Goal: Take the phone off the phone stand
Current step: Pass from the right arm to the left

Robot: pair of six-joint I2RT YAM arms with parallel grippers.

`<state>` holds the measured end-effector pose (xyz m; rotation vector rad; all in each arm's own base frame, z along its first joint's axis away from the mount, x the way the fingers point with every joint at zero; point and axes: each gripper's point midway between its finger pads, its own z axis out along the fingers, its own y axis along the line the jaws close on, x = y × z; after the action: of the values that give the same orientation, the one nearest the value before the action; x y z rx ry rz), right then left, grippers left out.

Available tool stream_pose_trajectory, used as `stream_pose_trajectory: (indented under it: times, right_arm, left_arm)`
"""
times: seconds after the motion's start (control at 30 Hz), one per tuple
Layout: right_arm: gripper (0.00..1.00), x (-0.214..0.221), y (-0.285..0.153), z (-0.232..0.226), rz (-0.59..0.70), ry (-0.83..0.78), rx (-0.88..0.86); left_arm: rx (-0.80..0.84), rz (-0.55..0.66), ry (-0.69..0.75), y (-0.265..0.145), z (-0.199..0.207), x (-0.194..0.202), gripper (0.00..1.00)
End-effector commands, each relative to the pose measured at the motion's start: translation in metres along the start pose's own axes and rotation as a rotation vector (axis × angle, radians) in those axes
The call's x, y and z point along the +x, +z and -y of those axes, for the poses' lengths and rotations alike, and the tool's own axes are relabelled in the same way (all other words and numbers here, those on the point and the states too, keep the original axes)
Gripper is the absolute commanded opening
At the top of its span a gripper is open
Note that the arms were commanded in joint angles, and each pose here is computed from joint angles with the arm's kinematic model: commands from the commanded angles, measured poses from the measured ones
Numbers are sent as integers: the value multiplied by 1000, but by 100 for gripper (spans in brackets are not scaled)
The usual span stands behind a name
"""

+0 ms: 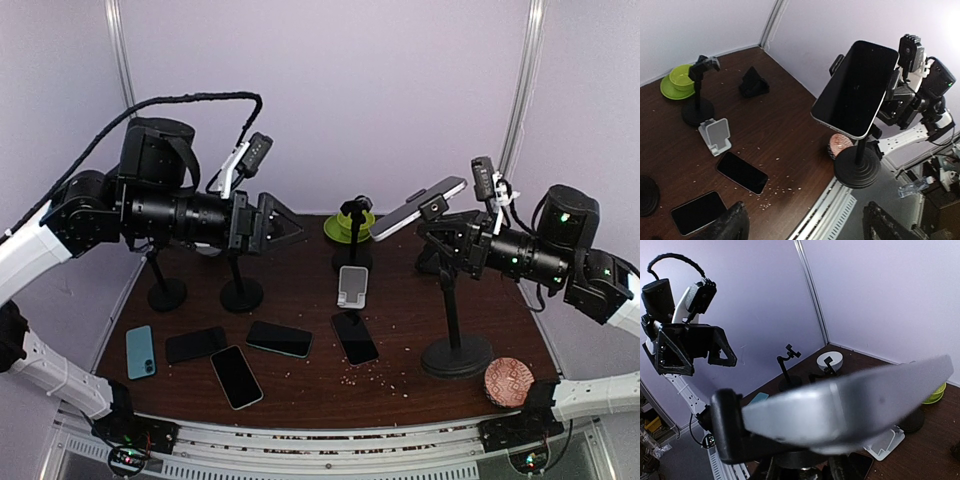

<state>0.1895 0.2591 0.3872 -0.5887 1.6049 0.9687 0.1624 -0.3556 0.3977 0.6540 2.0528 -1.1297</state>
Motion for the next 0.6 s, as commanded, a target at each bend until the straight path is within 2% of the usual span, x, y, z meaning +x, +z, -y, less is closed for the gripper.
stream_pose_trajectory:
  times: [0.0,0.2,0.37,0.57]
  right_arm:
    - [0,-36,-20,-8,148,39,-22]
    - [0,-27,-22,-1,137,92,9]
    - [0,-23,-22,9,142,155,54]
    - [0,-31,-24,12,168,226,75]
  left_arm:
    - [-218,61,300,-11,-12,-1,83]
    - [-319,86,548,-2,8,3,85]
    - [-320,134,766,10,40,-2,87]
    - [-283,132,891,31,64,-5,87]
